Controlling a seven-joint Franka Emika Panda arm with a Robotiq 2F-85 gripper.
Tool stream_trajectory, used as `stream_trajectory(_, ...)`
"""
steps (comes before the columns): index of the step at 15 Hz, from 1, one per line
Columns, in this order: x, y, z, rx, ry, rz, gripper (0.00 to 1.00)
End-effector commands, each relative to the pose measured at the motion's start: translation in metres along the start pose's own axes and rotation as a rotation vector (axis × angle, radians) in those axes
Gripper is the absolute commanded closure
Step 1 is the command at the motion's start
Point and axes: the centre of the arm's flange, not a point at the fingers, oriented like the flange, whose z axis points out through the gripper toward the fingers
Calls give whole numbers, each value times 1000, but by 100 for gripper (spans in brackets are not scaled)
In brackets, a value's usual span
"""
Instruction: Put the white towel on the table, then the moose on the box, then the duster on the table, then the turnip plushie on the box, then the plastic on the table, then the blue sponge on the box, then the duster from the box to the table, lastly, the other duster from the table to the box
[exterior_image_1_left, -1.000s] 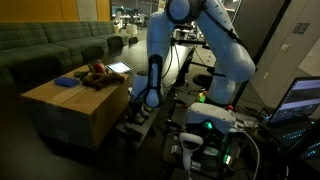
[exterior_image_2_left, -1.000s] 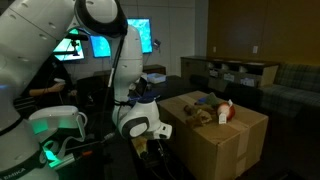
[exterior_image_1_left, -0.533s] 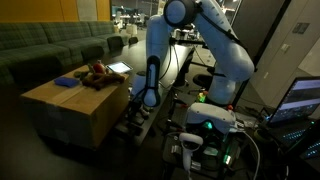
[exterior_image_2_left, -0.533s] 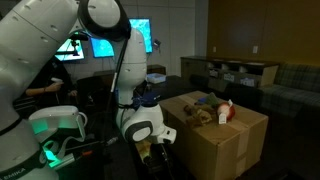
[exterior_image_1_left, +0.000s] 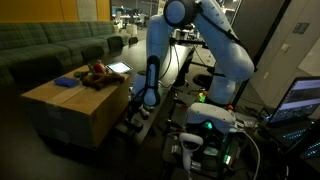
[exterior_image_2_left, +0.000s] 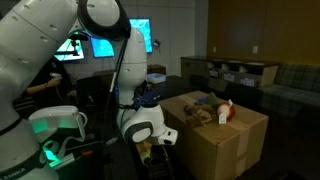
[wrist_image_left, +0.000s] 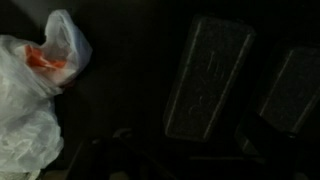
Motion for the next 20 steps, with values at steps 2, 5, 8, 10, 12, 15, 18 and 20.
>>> stream_trajectory(2,-10,-25,-17,47,28,-17,0)
stream_trajectory(5,-16,-45,-24,73,29,-48,0)
stream_trajectory(8,-18,-63,-26,92,32,-78,0)
stream_trajectory(10,-17,-74,-22,108,24,-89,0)
stream_trajectory(12,-15,-84,-16,122,16,-98,0)
stream_trajectory(15,-12,-95,-2,125,7,-109,0)
stream_trajectory(18,-11,-98,6,128,-2,-113,0)
stream_trajectory(20,-11,-98,14,133,-10,-110,0)
